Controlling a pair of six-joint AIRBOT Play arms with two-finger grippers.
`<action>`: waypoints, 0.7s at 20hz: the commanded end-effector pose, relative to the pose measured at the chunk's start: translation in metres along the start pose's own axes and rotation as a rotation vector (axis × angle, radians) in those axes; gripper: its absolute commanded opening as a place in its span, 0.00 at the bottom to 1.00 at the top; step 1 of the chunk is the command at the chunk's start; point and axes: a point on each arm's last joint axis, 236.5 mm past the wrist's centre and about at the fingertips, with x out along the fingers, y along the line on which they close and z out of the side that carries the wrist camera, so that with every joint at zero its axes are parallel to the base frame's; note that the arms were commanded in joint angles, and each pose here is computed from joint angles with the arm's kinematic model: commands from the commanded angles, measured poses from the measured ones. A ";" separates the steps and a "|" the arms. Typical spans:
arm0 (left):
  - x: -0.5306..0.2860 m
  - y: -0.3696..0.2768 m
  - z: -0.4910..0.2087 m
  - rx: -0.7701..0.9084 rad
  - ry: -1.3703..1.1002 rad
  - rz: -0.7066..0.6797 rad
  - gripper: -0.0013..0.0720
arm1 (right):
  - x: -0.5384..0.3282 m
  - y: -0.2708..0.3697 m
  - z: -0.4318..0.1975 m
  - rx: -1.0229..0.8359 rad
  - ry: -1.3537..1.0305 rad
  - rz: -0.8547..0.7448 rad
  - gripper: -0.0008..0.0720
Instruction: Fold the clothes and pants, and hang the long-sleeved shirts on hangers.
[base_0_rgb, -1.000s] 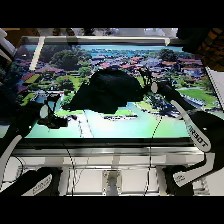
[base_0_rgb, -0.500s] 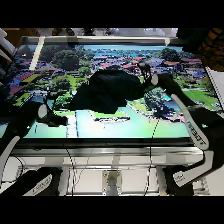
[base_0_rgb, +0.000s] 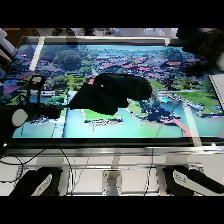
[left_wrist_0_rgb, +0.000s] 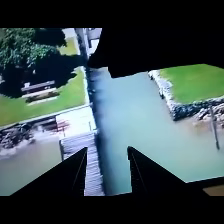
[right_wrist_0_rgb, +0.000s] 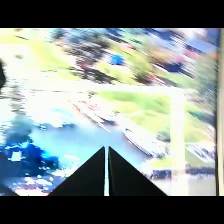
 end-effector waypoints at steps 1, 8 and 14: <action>-0.013 -0.032 0.014 0.062 -0.080 -0.132 0.42 | -0.023 0.005 -0.021 0.120 -0.021 0.170 0.29; 0.028 -0.059 0.005 0.019 0.033 -0.249 0.42 | 0.113 0.181 -0.047 0.020 0.113 0.571 0.78; 0.055 -0.061 -0.010 0.019 0.125 -0.259 0.42 | 0.219 0.293 -0.063 -0.054 0.190 0.622 0.78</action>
